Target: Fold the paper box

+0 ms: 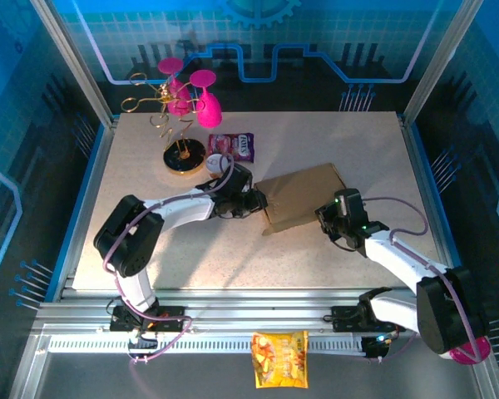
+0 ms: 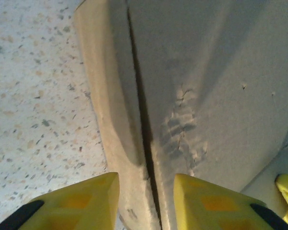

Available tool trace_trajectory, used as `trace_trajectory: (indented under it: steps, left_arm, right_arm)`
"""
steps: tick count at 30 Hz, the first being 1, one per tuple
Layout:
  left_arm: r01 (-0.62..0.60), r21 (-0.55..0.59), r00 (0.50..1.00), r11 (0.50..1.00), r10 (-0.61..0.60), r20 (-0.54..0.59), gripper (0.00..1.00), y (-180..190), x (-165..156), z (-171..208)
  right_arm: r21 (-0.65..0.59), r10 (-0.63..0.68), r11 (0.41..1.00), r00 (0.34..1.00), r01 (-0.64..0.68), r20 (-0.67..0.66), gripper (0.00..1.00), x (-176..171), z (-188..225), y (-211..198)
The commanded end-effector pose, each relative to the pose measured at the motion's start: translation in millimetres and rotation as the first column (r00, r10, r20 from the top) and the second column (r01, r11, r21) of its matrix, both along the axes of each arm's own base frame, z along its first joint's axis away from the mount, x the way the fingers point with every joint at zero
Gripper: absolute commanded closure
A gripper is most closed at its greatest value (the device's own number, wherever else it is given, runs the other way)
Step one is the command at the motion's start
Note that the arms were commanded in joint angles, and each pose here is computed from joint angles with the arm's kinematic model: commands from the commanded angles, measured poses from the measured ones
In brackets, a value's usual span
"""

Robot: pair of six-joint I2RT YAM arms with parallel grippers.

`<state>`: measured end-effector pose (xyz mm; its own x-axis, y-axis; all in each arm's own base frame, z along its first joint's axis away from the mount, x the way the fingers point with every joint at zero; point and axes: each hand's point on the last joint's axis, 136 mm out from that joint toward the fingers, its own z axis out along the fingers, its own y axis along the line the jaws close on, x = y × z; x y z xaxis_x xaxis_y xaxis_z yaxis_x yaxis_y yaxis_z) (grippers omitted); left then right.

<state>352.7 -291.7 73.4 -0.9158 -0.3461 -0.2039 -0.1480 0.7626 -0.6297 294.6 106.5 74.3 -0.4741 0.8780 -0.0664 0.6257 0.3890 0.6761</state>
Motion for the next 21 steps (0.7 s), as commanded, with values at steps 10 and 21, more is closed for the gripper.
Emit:
trace_trajectory:
  steps: [10, 21]
  left_arm:
    - [0.021, 0.018, 0.999, 1.000, -0.021, -0.027, 0.71, -3, 6, -8]
    - [0.027, 0.057, 0.997, 0.998, -0.023, -0.074, 0.72, 1, 1, -26]
  right_arm:
    - [-0.150, 0.062, 0.986, 0.998, -0.065, -0.023, 0.49, -10, 29, -29]
    - [-0.207, 0.064, 0.977, 0.998, -0.057, 0.029, 0.46, 2, 56, -61]
